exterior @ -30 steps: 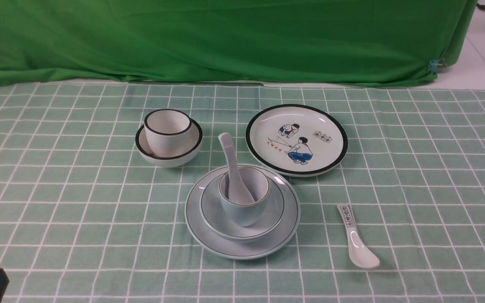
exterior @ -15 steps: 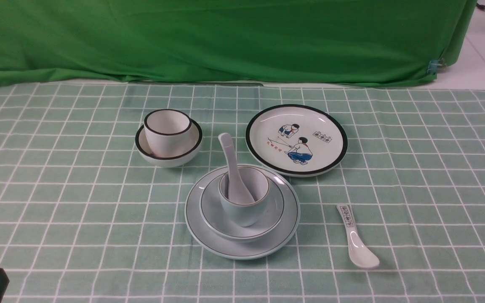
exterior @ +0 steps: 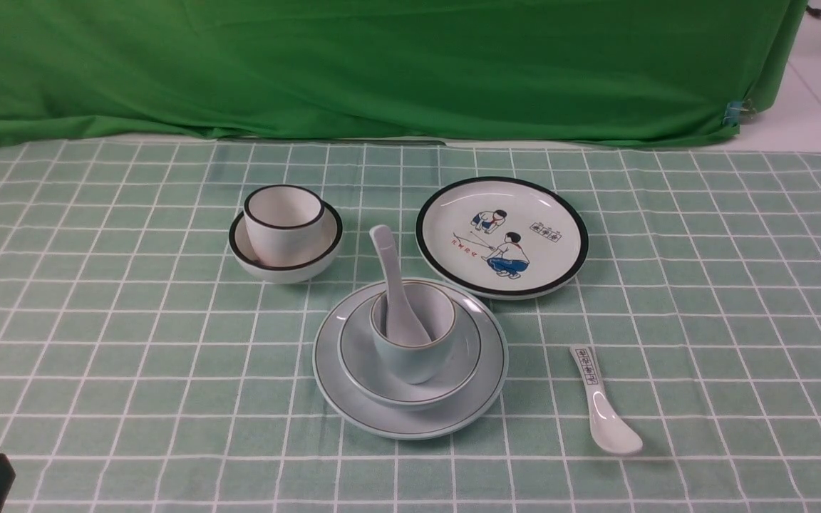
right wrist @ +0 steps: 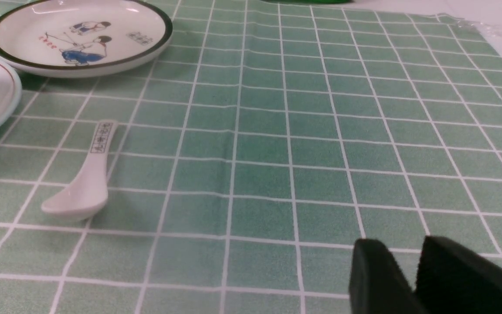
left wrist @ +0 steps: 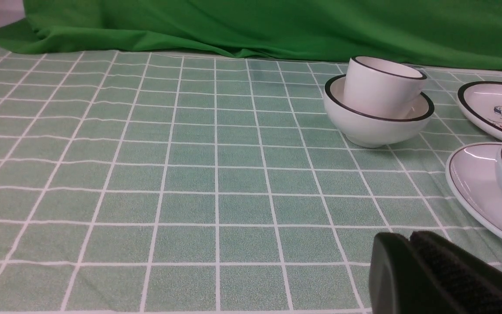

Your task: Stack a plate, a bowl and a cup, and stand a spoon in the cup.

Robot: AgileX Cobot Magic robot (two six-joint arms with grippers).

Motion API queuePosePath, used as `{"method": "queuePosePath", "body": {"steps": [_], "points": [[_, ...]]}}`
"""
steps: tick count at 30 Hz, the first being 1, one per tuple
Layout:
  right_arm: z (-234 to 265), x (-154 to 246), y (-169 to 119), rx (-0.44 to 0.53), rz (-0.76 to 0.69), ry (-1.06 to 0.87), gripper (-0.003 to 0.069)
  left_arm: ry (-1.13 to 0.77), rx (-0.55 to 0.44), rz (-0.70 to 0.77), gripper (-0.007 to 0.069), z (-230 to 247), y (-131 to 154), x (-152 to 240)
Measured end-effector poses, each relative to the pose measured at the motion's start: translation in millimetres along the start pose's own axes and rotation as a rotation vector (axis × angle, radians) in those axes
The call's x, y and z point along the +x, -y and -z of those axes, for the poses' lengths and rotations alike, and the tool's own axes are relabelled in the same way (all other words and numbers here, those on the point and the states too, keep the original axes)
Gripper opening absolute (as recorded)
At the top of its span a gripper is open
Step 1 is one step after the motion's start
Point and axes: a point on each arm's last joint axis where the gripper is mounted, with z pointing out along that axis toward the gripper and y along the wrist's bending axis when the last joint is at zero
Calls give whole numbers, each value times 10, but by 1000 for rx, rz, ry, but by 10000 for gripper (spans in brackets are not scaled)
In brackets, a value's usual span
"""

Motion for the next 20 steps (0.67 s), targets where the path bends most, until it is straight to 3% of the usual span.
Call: {"method": "queuePosePath", "body": {"steps": [20], "points": [[0, 0, 0, 0, 0, 0, 238, 0, 0, 0, 15, 0, 0, 0]]}}
